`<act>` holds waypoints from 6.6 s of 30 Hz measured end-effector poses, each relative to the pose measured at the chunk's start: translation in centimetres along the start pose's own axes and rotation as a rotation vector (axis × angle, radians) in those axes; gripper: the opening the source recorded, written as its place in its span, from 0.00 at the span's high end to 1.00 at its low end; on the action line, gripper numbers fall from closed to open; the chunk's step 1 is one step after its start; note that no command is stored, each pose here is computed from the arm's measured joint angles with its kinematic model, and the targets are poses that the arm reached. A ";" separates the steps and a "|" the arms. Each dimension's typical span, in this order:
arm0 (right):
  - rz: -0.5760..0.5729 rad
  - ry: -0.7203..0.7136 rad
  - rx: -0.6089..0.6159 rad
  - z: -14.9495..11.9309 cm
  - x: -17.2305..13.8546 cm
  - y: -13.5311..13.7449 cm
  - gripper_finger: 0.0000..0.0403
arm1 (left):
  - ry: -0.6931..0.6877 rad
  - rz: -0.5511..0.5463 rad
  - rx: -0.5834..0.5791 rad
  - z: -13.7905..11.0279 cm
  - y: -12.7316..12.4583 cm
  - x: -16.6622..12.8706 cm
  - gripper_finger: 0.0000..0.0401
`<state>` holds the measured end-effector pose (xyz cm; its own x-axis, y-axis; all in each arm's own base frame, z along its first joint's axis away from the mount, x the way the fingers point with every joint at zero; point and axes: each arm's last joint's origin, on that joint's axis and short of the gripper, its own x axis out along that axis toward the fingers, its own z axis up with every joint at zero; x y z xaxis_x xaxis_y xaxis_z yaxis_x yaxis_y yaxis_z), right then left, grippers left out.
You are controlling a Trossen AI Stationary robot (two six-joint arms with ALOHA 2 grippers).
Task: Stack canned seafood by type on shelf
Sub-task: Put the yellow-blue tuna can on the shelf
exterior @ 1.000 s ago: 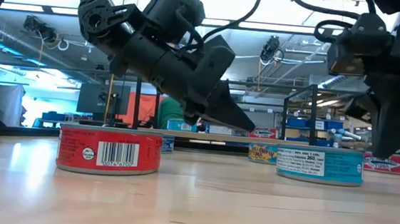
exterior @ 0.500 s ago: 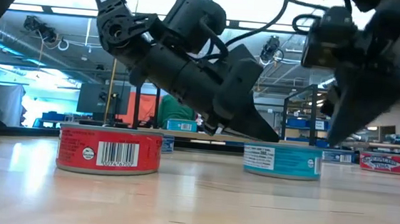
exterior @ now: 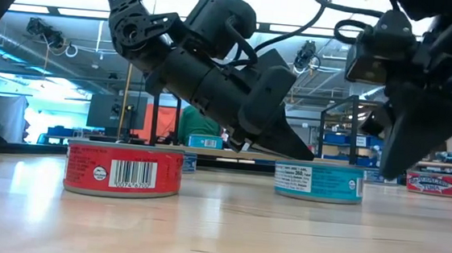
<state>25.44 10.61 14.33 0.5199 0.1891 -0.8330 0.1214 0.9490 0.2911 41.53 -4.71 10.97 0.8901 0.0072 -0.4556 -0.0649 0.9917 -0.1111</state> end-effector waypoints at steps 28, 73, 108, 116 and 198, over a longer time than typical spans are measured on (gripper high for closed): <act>-0.030 -0.113 0.087 4.9 -1.6 0.1 0.99 | 0.056 -0.046 0.038 -0.5 0.0 0.0 1.00; -0.071 -0.208 0.070 6.3 -8.4 -1.0 0.97 | 0.277 -0.100 -0.070 7.3 -0.2 -11.9 0.98; 0.105 -0.332 -0.041 -0.9 -12.2 -2.8 0.99 | 0.159 0.119 -0.336 8.0 -10.7 -9.7 0.40; 0.107 -0.325 -0.051 -0.9 -12.1 -2.8 0.99 | 0.296 0.209 -0.236 9.5 -11.6 -8.0 0.39; 0.008 -0.345 -0.132 -1.2 -12.5 -3.2 0.99 | 0.768 0.715 0.065 17.0 -0.6 -11.3 0.65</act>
<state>17.54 5.49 23.28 0.7778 0.1221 -0.6166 0.0172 0.9765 0.2150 39.17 -3.22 31.21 0.1271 0.5328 -0.8366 -0.4181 0.7936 0.4419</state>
